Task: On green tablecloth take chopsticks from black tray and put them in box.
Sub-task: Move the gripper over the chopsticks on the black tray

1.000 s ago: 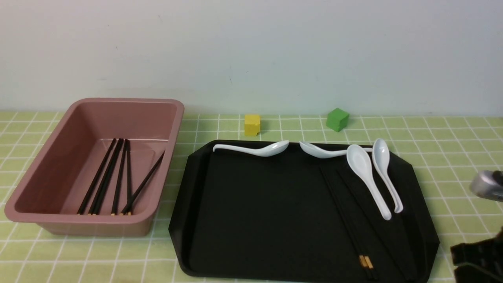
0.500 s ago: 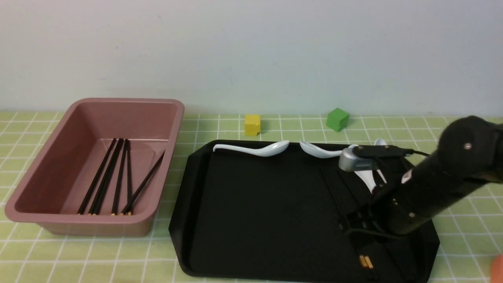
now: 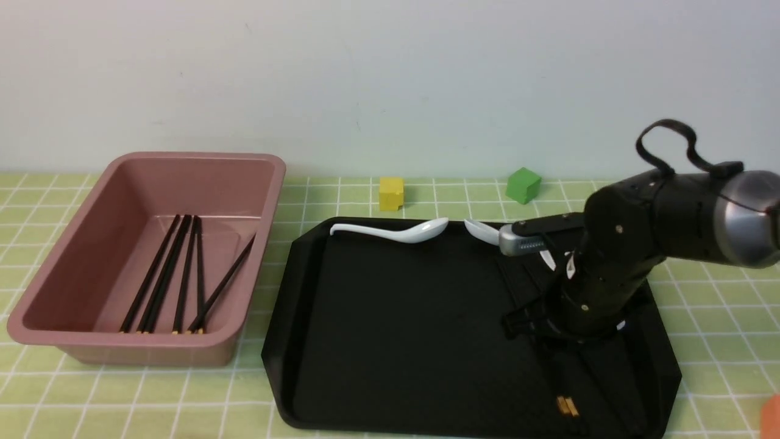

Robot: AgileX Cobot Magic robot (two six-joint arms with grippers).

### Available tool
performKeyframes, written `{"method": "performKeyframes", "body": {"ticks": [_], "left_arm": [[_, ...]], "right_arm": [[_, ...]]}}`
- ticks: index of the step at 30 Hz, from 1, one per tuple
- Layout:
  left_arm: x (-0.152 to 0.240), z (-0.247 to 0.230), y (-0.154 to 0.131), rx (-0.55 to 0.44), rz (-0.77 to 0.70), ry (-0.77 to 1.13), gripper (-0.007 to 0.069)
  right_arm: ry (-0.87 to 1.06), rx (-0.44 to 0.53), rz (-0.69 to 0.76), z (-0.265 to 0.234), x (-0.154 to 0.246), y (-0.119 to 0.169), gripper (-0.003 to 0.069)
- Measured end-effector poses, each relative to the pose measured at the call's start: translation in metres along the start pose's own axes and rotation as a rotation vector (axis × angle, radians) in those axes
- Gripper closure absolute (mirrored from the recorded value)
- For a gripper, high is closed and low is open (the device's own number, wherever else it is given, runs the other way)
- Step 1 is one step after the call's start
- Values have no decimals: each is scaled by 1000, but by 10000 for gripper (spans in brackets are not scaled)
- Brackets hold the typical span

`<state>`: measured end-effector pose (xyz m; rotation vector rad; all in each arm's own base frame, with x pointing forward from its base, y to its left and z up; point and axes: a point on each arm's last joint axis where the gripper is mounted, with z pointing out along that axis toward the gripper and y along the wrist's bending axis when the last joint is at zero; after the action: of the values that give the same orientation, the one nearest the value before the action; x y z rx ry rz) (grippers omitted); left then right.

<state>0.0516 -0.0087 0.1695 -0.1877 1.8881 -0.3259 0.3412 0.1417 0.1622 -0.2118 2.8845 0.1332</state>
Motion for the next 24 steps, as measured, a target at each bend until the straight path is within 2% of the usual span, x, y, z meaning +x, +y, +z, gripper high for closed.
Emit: {"method": "performKeyframes", "body": {"ticks": [3,7,11,14,21,24], "left_arm": [[0,0,0,0,0,0,477],[0,0,0,0,0,0,473],[0,0,0,0,0,0,468],[0,0,0,0,0,0,463],[0,0,0,0,0,0,460],[0,0,0,0,0,0,457]], "right_arm": [[33,9,2,12,2,-1,316],[31,6,4,14,0,0,319],[40,8,2,14,0,0,409],[50,-9,-1,13,0,1,523],[115,-104,16,-6,-1,12,530],[114,-198,23,-31,-10,23,530]]}}
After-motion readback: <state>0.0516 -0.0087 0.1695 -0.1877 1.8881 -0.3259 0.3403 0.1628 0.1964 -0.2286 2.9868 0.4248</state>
